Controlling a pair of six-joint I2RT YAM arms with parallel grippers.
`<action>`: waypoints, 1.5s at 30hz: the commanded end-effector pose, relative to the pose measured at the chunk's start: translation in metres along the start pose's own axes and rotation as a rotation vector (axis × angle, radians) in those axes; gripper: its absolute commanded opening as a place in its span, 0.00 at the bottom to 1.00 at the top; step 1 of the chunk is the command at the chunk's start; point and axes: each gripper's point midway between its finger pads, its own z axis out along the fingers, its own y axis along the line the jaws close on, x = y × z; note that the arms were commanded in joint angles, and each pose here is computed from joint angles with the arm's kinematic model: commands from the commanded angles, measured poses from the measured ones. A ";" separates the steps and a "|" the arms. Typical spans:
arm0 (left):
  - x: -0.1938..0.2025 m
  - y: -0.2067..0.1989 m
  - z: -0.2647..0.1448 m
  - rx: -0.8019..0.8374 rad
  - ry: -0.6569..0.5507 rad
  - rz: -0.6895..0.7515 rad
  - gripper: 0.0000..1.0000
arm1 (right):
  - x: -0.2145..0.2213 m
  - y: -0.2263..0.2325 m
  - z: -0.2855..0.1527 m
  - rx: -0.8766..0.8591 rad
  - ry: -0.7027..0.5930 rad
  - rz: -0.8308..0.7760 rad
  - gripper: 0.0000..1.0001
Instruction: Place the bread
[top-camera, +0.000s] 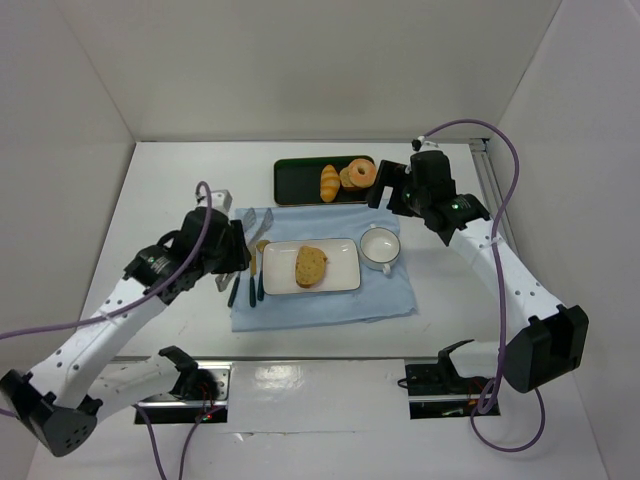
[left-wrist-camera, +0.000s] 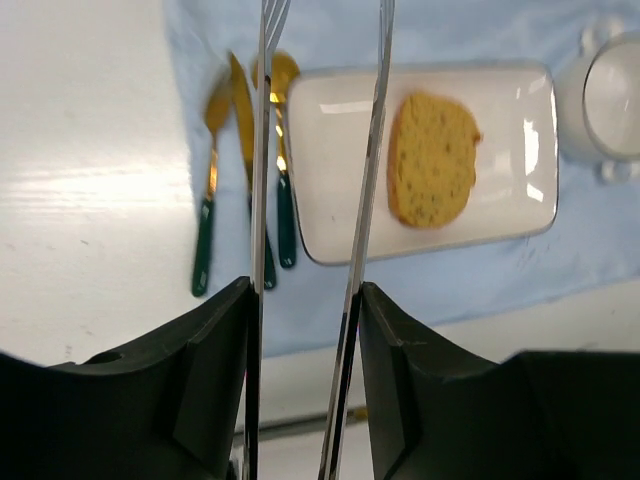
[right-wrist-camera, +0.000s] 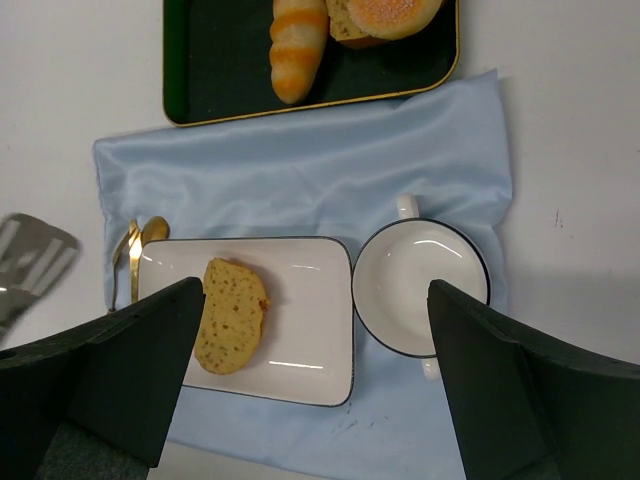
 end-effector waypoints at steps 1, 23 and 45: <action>-0.055 0.023 -0.032 -0.131 -0.252 -0.035 0.57 | -0.011 0.010 -0.006 -0.036 -0.050 -0.007 1.00; -0.033 0.155 0.073 -0.388 -0.048 -0.140 0.54 | -0.009 0.003 -0.009 -0.047 -0.042 -0.011 1.00; 0.010 0.195 0.146 -0.429 0.183 -0.194 0.53 | -0.022 -0.007 -0.002 -0.051 -0.051 0.009 1.00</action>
